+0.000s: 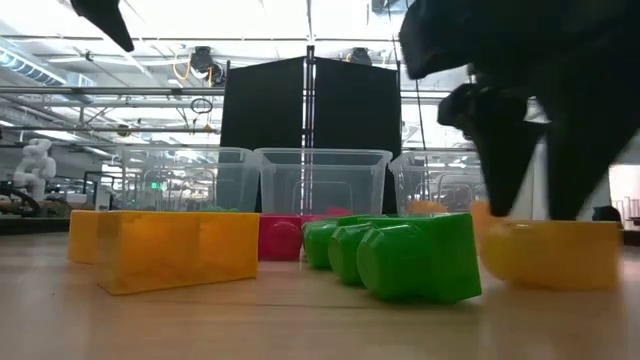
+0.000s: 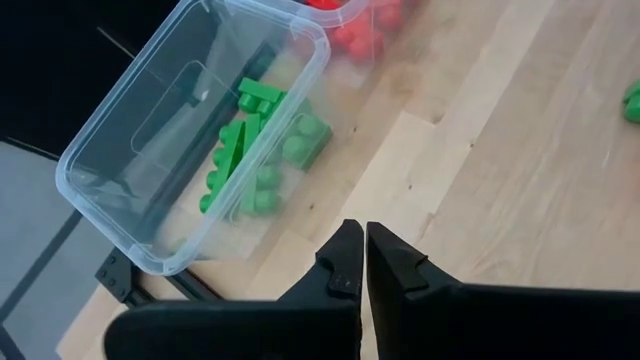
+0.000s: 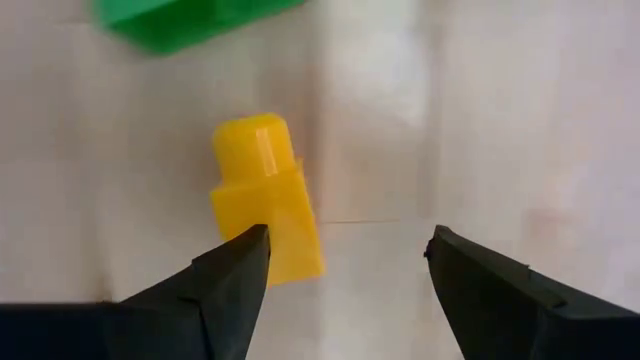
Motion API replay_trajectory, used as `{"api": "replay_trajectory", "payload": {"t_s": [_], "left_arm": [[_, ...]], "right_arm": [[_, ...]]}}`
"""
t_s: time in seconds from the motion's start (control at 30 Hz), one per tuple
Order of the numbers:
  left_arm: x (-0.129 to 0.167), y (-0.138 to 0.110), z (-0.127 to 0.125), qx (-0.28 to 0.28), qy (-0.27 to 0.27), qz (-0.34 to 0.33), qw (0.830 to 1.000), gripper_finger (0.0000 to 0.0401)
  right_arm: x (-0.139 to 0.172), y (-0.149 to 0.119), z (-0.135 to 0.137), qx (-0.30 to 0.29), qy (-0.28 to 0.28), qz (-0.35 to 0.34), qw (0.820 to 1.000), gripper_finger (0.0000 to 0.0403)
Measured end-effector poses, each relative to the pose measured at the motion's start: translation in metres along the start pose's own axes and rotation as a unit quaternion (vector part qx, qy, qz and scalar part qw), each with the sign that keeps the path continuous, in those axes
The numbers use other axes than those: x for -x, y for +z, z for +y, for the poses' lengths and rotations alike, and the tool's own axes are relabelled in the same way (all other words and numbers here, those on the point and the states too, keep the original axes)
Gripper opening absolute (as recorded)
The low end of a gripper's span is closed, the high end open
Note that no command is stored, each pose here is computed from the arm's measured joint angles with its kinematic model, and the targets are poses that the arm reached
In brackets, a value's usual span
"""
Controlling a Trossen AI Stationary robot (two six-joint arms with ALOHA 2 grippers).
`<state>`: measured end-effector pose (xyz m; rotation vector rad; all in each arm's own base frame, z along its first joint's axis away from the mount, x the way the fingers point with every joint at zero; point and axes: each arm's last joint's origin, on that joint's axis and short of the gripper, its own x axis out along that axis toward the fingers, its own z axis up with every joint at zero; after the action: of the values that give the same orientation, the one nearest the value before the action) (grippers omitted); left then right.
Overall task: Sort blocks
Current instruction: Put the yellow game piece with 1 stud into the right transparent bin
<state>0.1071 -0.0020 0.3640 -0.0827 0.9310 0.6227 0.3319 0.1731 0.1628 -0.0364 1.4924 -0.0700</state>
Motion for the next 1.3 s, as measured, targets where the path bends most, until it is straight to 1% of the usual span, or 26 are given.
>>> {"api": "replay_trajectory", "payload": {"t_s": [0.17,0.23,0.3,0.43,0.5,0.6,0.67,0.73,0.87,1.03,1.2,1.3], "left_arm": [[-0.002,0.001,-0.002,-0.003,0.003,0.004,1.0,0.0],[-0.002,0.002,-0.003,-0.004,0.003,0.005,1.0,0.0],[-0.002,0.002,-0.003,-0.006,0.003,0.005,1.0,0.0],[-0.002,0.002,-0.003,-0.008,0.004,0.006,1.0,0.0],[-0.002,0.002,-0.003,-0.008,0.003,0.006,1.0,0.0],[-0.002,0.002,-0.003,-0.008,0.003,0.006,1.0,0.0],[-0.002,0.002,-0.003,-0.008,0.003,0.006,1.0,0.0],[-0.002,0.002,-0.003,-0.008,0.003,0.006,1.0,0.0],[-0.002,0.002,-0.003,-0.005,0.003,0.006,1.0,0.0],[-0.002,0.002,-0.003,-0.004,0.002,0.006,1.0,0.0],[-0.002,0.002,-0.003,-0.004,0.002,0.006,1.0,0.0],[-0.002,0.002,-0.003,-0.003,0.002,0.006,1.0,0.0]], "right_arm": [[0.027,-0.003,-0.024,-0.017,-0.047,-0.03,0.998,0.0263],[0.048,-0.003,-0.03,-0.028,-0.046,-0.067,0.996,0.0263],[0.06,-0.006,-0.033,-0.031,-0.034,-0.08,0.996,0.0263],[0.062,-0.006,-0.033,-0.028,-0.025,-0.087,0.996,0.0263],[0.063,-0.005,-0.033,-0.012,-0.025,-0.089,0.996,0.0263],[0.053,-0.005,-0.031,0.033,-0.026,-0.086,0.995,0.0263],[0.045,-0.006,-0.031,0.05,-0.022,-0.086,0.995,0.0263],[0.04,-0.005,-0.033,0.051,-0.008,-0.093,0.994,0.0263],[0.025,-0.014,-0.035,0.061,-0.005,-0.067,0.996,0.0263],[0.007,-0.024,-0.036,0.07,0.016,-0.044,0.996,0.0263],[-0.01,-0.031,-0.038,0.065,0.02,-0.05,0.996,0.0263],[-0.015,-0.029,-0.038,0.06,0.028,-0.072,0.995,0.0262]]}}
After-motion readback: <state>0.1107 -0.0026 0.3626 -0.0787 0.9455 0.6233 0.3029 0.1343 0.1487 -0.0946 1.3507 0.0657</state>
